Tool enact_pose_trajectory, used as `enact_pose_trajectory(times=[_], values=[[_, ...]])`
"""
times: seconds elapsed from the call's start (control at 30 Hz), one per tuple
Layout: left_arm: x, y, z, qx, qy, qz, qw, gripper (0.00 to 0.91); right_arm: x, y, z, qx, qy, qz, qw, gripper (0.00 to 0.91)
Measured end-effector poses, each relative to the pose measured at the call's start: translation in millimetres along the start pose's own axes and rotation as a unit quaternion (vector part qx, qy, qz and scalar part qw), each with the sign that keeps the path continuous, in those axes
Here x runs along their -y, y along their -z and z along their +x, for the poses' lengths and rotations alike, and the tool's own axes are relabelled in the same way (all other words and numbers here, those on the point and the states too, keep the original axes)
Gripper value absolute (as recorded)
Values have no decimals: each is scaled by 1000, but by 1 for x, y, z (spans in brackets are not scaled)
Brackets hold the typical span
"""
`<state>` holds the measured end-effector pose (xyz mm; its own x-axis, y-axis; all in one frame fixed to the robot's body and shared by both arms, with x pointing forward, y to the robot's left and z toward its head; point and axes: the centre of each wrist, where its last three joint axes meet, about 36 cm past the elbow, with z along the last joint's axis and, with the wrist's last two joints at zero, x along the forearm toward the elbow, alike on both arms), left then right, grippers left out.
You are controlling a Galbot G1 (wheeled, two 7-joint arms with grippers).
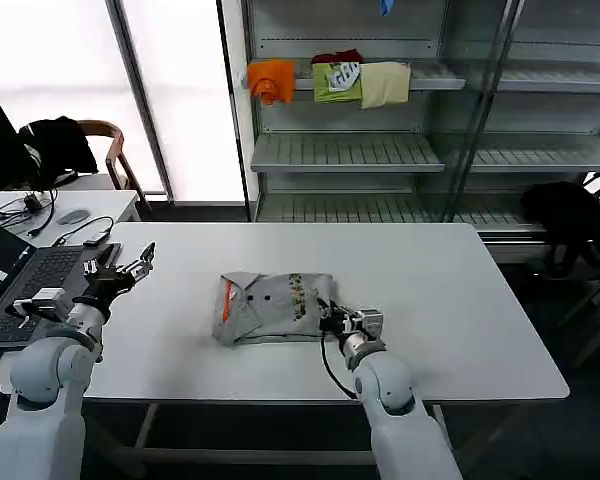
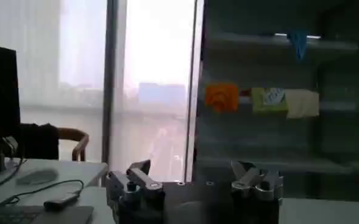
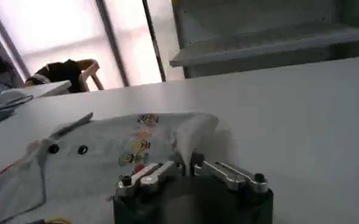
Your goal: Fold and organize the clothes.
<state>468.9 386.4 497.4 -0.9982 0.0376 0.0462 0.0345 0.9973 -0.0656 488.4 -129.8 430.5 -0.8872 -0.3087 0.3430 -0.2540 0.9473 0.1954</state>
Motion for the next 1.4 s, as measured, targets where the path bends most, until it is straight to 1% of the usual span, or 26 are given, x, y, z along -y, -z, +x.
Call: enact_pose_trajectory(times=[0.23, 0.47, 0.5, 0.53, 0.7, 0.83, 0.93, 1.13, 1.27, 1.4], values=[[0, -3, 2, -5, 0, -1, 1000, 907, 18, 6, 14, 12, -14, 15, 1000, 0], [-1, -5, 4, -10, 0, -3, 1000, 907, 38, 2, 27, 8, -29, 29, 999, 0], [0, -5, 5, -10, 0, -3, 1000, 907, 41, 1, 28, 8, -31, 31, 999, 322], [0, -5, 5, -10, 0, -2, 1000, 907, 44, 1, 30, 7, -35, 33, 999, 907], [1, -6, 7, -15, -1, 1, 1000, 907, 51, 0, 34, 7, -41, 39, 998, 907], [4, -8, 9, -17, -5, 7, 1000, 907, 51, -2, 38, 12, -42, 52, 998, 907], [9, -10, 11, -17, -12, 11, 1000, 907, 51, -3, 44, 24, -44, 67, 996, 907], [20, -15, 16, -15, -26, 19, 999, 907, 54, 4, 64, 61, -61, 109, 990, 907], [26, -21, 19, -17, -31, 21, 999, 907, 63, 11, 79, 79, -80, 131, 985, 907], [31, -28, 21, -19, -32, 27, 999, 907, 77, 16, 93, 88, -96, 142, 981, 907]])
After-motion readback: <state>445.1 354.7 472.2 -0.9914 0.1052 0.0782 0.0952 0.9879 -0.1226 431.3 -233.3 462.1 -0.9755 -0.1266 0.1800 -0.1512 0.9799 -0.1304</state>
